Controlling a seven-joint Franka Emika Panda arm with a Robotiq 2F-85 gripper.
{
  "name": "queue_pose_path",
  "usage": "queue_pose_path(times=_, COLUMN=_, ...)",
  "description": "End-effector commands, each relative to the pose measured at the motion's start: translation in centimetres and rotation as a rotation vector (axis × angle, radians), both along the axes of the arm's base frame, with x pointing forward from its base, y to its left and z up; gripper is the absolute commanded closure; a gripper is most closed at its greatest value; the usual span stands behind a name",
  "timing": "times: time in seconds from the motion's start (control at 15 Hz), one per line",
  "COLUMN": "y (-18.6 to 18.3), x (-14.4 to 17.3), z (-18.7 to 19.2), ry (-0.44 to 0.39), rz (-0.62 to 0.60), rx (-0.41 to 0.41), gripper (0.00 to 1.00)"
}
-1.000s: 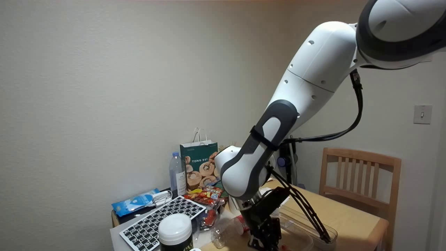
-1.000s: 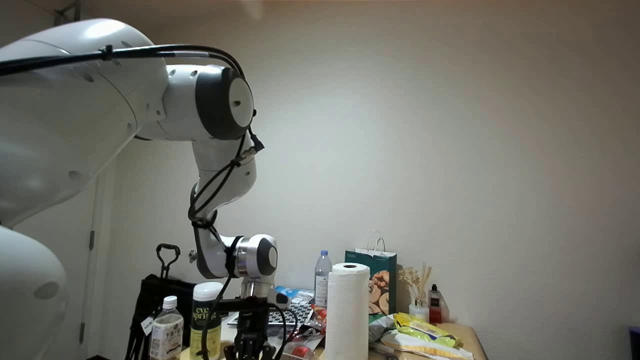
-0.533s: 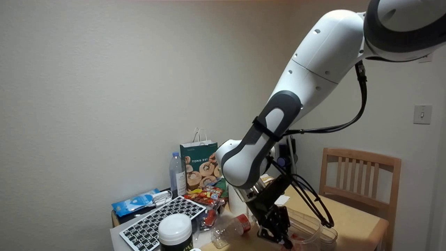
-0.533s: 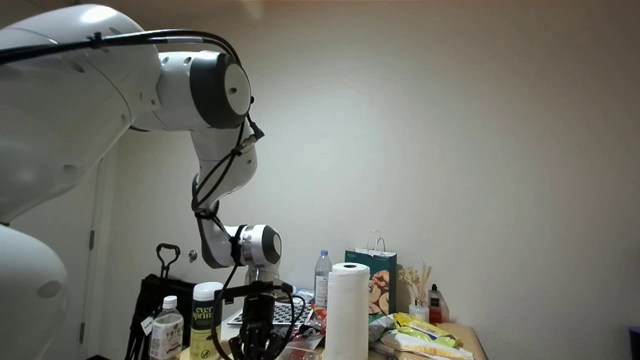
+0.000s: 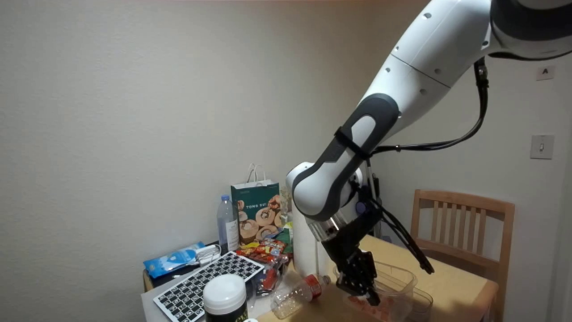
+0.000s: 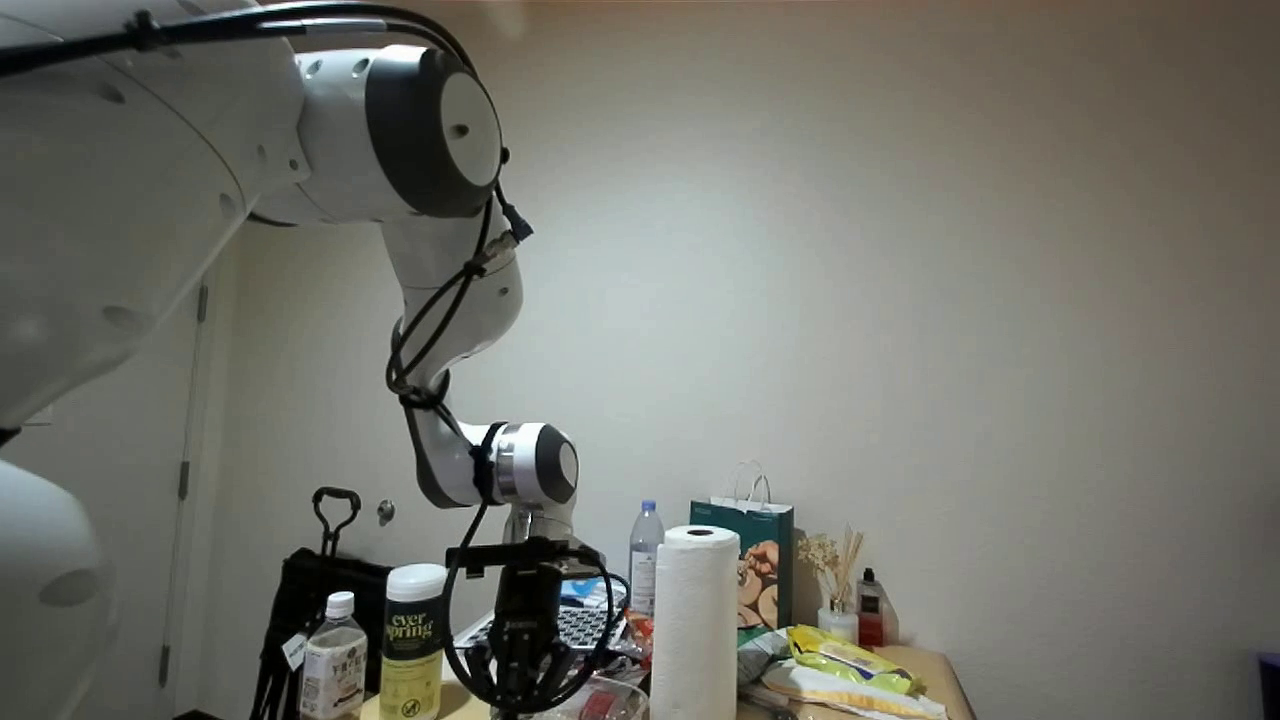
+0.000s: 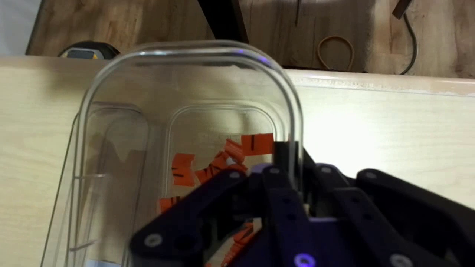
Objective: Pour the contents from the container on the left to the container on the right
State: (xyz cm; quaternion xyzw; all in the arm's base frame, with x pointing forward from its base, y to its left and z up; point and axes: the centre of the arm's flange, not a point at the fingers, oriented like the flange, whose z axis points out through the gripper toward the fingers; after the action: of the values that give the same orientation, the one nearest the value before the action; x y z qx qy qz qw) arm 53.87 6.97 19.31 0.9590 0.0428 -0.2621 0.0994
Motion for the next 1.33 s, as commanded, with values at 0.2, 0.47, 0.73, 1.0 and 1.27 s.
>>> queue_pose_path(times=0.2, y=-4.9, x=-3.2, z=0.0, ry=-0.108, rz=0.133, rx=0.217, gripper=0.94)
queue_pose_path(times=0.47, y=-4.8, x=-1.7, z=-1.1, ry=-0.087, rz=0.117, rx=0.178, gripper=0.94)
queue_pose_path(times=0.73, y=-4.8, x=-1.5, z=2.1, ry=0.016, rz=0.12, rx=0.163, gripper=0.94)
queue_pose_path(times=1.0, y=-6.1, x=-0.9, z=4.5, ry=0.028, rz=0.132, rx=0.156, gripper=0.94)
queue_pose_path(times=1.27, y=-7.3, x=-0.4, z=8.2, ry=-0.04, rz=0.059, rx=0.144, gripper=0.94)
